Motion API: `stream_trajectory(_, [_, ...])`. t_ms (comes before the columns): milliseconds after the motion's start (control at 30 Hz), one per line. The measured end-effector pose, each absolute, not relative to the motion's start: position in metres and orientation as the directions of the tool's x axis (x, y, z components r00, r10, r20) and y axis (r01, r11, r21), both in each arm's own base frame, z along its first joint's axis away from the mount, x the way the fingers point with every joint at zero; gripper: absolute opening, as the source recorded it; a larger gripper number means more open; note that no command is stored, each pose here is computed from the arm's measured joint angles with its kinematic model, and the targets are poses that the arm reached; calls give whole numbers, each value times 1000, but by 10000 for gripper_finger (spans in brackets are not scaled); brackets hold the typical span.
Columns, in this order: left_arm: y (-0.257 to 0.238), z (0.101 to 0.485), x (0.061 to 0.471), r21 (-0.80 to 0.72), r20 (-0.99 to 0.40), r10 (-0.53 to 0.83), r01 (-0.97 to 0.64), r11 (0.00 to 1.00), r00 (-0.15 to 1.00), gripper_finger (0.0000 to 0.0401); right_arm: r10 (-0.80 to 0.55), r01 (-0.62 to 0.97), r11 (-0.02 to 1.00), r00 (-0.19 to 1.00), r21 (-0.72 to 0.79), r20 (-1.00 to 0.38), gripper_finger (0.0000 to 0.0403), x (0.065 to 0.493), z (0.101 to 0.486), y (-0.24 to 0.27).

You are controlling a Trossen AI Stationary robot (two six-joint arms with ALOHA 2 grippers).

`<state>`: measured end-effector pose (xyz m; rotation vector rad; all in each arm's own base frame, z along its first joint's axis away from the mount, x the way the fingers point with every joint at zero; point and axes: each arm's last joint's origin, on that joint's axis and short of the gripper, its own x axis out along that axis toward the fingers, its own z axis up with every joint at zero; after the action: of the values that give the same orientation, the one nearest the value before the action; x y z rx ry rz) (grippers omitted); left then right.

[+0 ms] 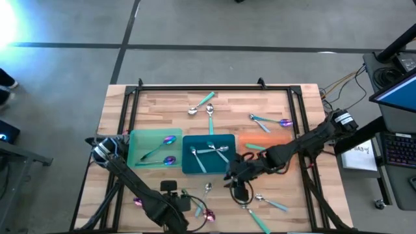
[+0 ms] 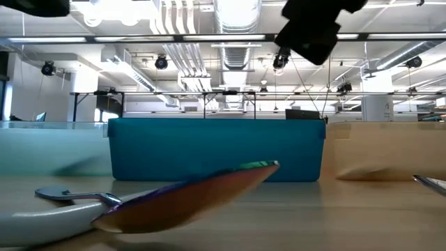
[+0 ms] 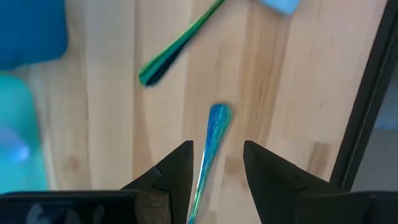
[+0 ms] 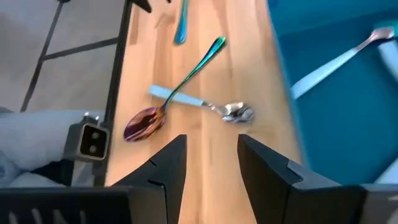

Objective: Sort silverware by color (type)
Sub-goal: Put the violet spoon into the green bin

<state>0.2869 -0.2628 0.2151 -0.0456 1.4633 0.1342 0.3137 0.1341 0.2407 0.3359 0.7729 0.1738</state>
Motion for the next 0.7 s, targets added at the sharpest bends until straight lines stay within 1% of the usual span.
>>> stream_trajectory(67, [-265, 212, 288, 44, -993, 56, -116, 992, 107, 125, 285, -32, 930, 693, 366, -662, 134, 310, 240, 140])
stream_trajectory(133, [-269, 210, 285, 44, -995, 53, -104, 994, 89, 125, 294, -29, 926, 681, 377, -670, 134, 307, 239, 145])
stream_trajectory(200, [-273, 207, 278, 44, -997, 48, -84, 996, 57, 125, 303, -25, 921, 673, 389, -675, 134, 305, 239, 150])
stream_trajectory(300, [-276, 200, 265, 78, -997, 78, -56, 995, 1, 125, 312, -29, 920, 658, 391, -685, 134, 301, 238, 155])
stream_trajectory(500, [-276, 172, 236, 116, -982, 109, -38, 993, -154, 125, 322, -28, 914, 655, 404, -684, 134, 298, 238, 160])
stream_trajectory(600, [-271, 159, 226, 150, -969, 142, -26, 988, -201, 125, 319, -12, 910, 657, 414, -683, 134, 299, 238, 159])
stream_trajectory(700, [-264, 149, 222, 181, -960, 173, -16, 983, -222, 125, 318, -5, 908, 658, 419, -682, 134, 299, 238, 159])
